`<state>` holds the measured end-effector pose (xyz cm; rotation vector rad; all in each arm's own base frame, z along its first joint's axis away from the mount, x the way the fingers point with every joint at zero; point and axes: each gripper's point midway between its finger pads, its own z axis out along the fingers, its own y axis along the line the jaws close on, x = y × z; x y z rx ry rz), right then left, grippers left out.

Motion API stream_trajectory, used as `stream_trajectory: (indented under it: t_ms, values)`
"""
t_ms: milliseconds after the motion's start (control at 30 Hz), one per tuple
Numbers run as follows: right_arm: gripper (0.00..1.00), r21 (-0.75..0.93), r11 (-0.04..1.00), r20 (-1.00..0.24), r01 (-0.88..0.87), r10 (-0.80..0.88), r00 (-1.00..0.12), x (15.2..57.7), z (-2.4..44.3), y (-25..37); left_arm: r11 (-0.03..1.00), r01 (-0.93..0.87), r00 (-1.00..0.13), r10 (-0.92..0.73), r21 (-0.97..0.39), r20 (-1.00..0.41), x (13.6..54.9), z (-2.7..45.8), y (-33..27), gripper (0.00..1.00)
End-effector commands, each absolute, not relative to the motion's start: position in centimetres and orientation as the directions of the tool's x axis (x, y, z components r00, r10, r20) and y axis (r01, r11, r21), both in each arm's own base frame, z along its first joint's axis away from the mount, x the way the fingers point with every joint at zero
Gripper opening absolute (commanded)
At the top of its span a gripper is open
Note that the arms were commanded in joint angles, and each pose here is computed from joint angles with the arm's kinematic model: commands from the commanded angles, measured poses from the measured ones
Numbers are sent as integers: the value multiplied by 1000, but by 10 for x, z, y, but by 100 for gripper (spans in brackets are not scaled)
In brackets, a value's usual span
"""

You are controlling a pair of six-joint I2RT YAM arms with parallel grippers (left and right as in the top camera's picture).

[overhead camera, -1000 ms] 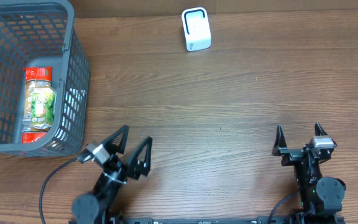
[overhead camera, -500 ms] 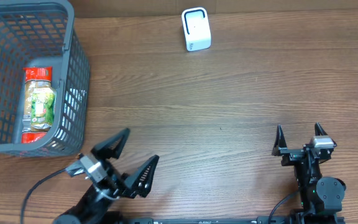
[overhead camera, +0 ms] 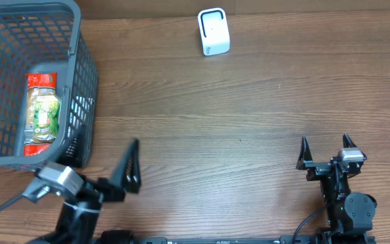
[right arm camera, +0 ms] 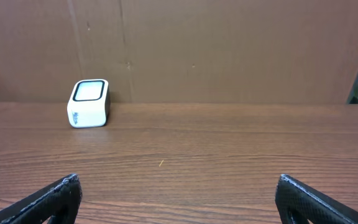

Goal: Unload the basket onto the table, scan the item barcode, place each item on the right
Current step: 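Reach the left gripper into the basket and grasp the green-yellow snack bag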

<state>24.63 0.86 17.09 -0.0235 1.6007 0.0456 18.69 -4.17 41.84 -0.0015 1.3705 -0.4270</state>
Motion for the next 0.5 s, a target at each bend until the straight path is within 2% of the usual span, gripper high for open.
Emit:
stream_trajectory:
  t_ms: [0, 133, 233, 333, 467]
  values:
    - [100, 10, 999, -1000, -32, 9, -24, 246, 170, 6, 974, 8, 209, -223, -227, -952, 209, 426, 7, 100]
    - [100, 10, 999, -1000, -32, 9, -24, 246, 170, 6, 978, -121, 216, -143, -172, -966, 231, 450, 27, 100]
    - [100, 10, 999, -1000, -32, 9, -24, 246, 170, 6, 966, -208, 169, -115, -150, -979, 256, 472, 41, 100]
    - [100, 10, 999, -1000, -32, 9, -24, 246, 170, 6, 930, -360, 48, -63, -76, -997, 284, 487, 64, 100]
    - [100, 10, 999, -1000, -32, 9, -24, 246, 170, 6, 820, -570, -100, -14, 46, -995, 306, 503, 101, 100]
